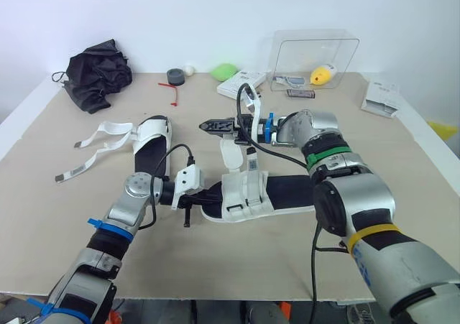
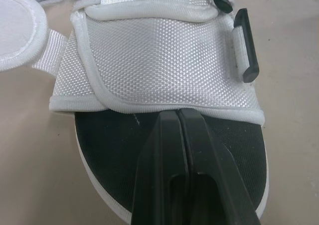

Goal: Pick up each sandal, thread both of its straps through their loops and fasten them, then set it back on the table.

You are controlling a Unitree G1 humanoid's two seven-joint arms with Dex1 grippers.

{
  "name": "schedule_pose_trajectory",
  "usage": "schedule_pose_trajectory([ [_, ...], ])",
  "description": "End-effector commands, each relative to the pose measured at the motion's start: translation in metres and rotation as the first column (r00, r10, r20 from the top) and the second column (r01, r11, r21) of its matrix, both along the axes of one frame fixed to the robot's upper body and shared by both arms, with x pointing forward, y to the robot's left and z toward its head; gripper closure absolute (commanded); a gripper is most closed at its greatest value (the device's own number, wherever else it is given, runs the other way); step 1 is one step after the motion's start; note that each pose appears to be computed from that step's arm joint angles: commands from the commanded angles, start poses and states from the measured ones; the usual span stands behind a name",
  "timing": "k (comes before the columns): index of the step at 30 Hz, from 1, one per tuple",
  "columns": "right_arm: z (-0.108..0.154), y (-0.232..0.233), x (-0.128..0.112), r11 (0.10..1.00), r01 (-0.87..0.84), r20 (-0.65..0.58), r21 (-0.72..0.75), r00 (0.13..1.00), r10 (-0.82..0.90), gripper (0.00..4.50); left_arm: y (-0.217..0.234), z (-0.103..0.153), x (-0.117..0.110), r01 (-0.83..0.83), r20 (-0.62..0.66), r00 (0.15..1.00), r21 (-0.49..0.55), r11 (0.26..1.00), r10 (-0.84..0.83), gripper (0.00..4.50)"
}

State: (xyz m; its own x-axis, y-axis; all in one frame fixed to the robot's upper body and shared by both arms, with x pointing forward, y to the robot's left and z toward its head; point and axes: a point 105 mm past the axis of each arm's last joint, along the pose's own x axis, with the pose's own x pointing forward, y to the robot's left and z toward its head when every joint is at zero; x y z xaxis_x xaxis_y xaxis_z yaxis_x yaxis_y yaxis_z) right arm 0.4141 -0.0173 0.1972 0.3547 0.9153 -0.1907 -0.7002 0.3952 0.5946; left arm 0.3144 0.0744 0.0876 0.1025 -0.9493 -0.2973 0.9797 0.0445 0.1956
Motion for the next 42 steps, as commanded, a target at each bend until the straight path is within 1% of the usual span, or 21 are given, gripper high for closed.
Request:
schedule_pose_trajectory([
  [1, 0.029, 0.008, 0.004, 0.999, -0.008, 0.094, 0.037, 0.996, 0.005, 0.03, 0.015, -0.049, -0.014, -0.024, -0.164, 0.985, 0.141, 0.99, 0.047, 4.5],
  [5, 0.038, 0.005, 0.009, 0.999, 0.022, 0.129, 0.047, 0.991, -0.028, 0.03, 0.015, -0.05, -0.014, -0.024, -0.164, 0.985, 0.142, 0.99, 0.048, 4.5],
  [11, 0.038, 0.004, 0.011, 0.998, 0.036, 0.138, 0.047, 0.989, -0.042, 0.03, 0.013, -0.05, -0.014, -0.022, -0.164, 0.985, 0.139, 0.99, 0.045, 4.5],
  [14, 0.036, 0.002, 0.012, 0.998, 0.046, 0.142, 0.044, 0.989, -0.052, 0.75, 0.012, -0.05, -0.014, -0.021, -0.165, 0.985, 0.136, 0.99, 0.044, 4.5],
  [15, 0.036, 0.001, 0.012, 0.998, 0.042, 0.144, 0.045, 0.988, -0.048, 1.19, 0.011, -0.05, -0.014, -0.02, -0.166, 0.985, 0.135, 0.991, 0.042, 4.5],
  [16, 0.037, 0.0, 0.012, 0.998, 0.042, 0.148, 0.051, 0.988, -0.049, 1.46, 0.011, -0.05, -0.014, -0.019, -0.167, 0.985, 0.135, 0.991, 0.042, 4.5],
  [19, 0.039, -0.001, 0.011, 0.998, 0.023, 0.164, 0.055, 0.986, -0.032, 2.79, 0.01, -0.051, -0.015, -0.017, -0.169, 0.985, 0.134, 0.991, 0.039, 4.5],
  [22, 0.043, -0.002, 0.008, 0.998, -0.004, 0.197, 0.055, 0.98, -0.007, 4.26, 0.008, -0.051, -0.015, -0.013, -0.172, 0.985, 0.132, 0.991, 0.036, 4.5],
  [23, 0.044, -0.002, 0.007, 0.999, -0.016, 0.215, 0.047, 0.976, 0.005, 4.39, 0.008, -0.051, -0.015, -0.012, -0.172, 0.985, 0.131, 0.991, 0.035, 4.5],
  [25, 0.047, -0.004, 0.005, 0.999, -0.04, 0.296, 0.016, 0.954, 0.033, 4.39, 0.006, -0.051, -0.015, -0.009, -0.173, 0.984, 0.129, 0.992, 0.031, 4.5],
  [26, 0.05, -0.005, 0.001, 0.998, -0.067, 0.385, -0.013, 0.921, 0.067, 4.39, 0.006, -0.051, -0.015, -0.007, -0.173, 0.984, 0.128, 0.992, 0.03, 4.5],
  [28, 0.053, -0.005, -0.011, 0.991, -0.126, 0.476, -0.035, 0.87, 0.127, 4.39, 0.005, -0.051, -0.015, -0.005, -0.174, 0.984, 0.127, 0.992, 0.028, 4.5],
  [29, 0.055, -0.006, -0.021, 0.986, -0.162, 0.517, -0.048, 0.84, 0.163, 4.39, 0.005, -0.051, -0.015, -0.004, -0.174, 0.984, 0.126, 0.992, 0.027, 4.5],
  [30, 0.054, -0.008, -0.037, 0.976, -0.205, 0.574, -0.079, 0.791, 0.213, 4.39, 0.004, -0.051, -0.015, -0.004, -0.175, 0.984, 0.126, 0.992, 0.026, 4.5],
  [32, 0.05, -0.01, -0.065, 0.956, -0.264, 0.652, -0.128, 0.703, 0.282, 4.39, 0.004, -0.052, -0.015, -0.003, -0.175, 0.984, 0.126, 0.992, 0.025, 4.5],
  [33, 0.044, -0.012, -0.08, 0.943, -0.284, 0.69, -0.174, 0.649, 0.322, 4.39, 0.004, -0.052, -0.015, -0.003, -0.176, 0.984, 0.126, 0.992, 0.025, 4.5],
  [34, 0.039, -0.013, -0.09, 0.935, -0.293, 0.708, -0.203, 0.615, 0.346, 4.39, 0.004, -0.052, -0.015, -0.003, -0.176, 0.984, 0.126, 0.992, 0.025, 4.5],
  [36, 0.013, -0.02, -0.118, 0.882, -0.323, 0.719, -0.343, 0.514, 0.468, 4.39, 0.005, -0.052, -0.015, -0.004, -0.176, 0.984, 0.125, 0.992, 0.026, 4.5],
  [38, -0.004, -0.023, -0.132, 0.849, -0.326, 0.716, -0.416, 0.457, 0.527, 4.39, 0.005, -0.051, -0.014, -0.008, -0.182, 0.983, 0.116, 0.993, 0.03, 4.5],
  [40, -0.007, -0.022, -0.131, 0.851, -0.294, 0.741, -0.435, 0.421, 0.523, 4.39, 0.005, -0.052, -0.015, -0.003, -0.184, 0.983, 0.122, 0.993, 0.025, 4.5],
  [42, -0.015, -0.018, -0.128, 0.836, -0.234, 0.769, -0.496, 0.328, 0.548, 4.39, 0.005, -0.052, -0.015, 0.002, -0.184, 0.983, 0.125, 0.992, 0.021, 4.5],
])
